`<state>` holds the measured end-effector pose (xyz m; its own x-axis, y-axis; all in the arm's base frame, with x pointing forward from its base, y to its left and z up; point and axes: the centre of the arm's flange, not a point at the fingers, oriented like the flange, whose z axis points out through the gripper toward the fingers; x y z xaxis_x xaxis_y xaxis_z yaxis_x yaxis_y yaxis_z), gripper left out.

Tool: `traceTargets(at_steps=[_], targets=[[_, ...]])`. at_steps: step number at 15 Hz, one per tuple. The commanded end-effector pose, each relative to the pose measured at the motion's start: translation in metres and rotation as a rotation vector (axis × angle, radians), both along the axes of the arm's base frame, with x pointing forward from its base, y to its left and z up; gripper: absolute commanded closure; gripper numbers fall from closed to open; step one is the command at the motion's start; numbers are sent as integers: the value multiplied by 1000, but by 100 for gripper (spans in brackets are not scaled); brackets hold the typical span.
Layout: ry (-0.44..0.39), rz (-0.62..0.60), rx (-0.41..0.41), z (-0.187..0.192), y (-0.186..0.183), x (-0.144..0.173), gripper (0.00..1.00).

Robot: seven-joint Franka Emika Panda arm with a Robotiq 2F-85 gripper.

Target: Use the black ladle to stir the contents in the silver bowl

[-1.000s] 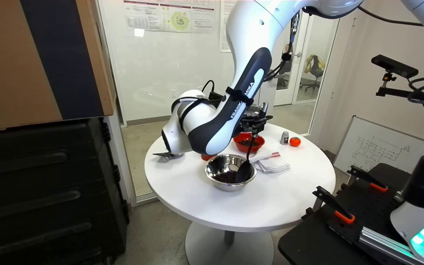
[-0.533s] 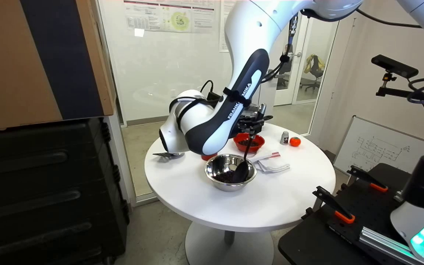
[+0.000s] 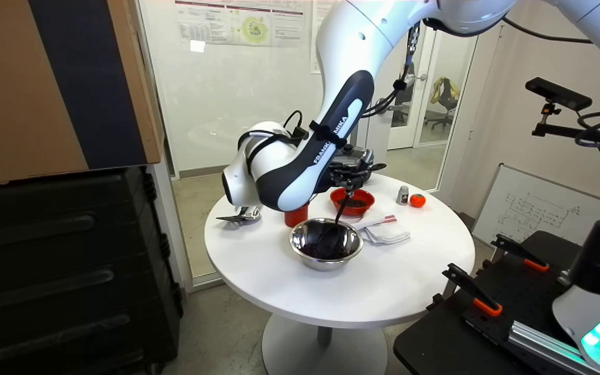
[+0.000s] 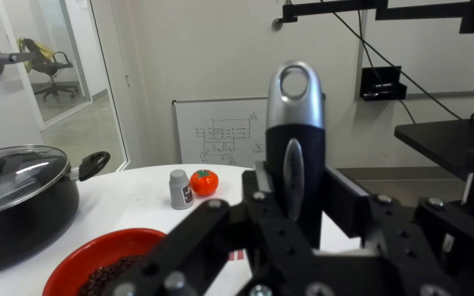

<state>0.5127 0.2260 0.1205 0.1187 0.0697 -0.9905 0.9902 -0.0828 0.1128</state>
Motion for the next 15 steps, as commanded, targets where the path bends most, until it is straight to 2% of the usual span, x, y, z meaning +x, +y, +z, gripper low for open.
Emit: traceTargets(at_steps=[1,8,15], targets=[[-19,-25,23,-8,3,14,92],[5,18,33,-7,13,2,92],[-11,22,-23,4,-2,-3,92]])
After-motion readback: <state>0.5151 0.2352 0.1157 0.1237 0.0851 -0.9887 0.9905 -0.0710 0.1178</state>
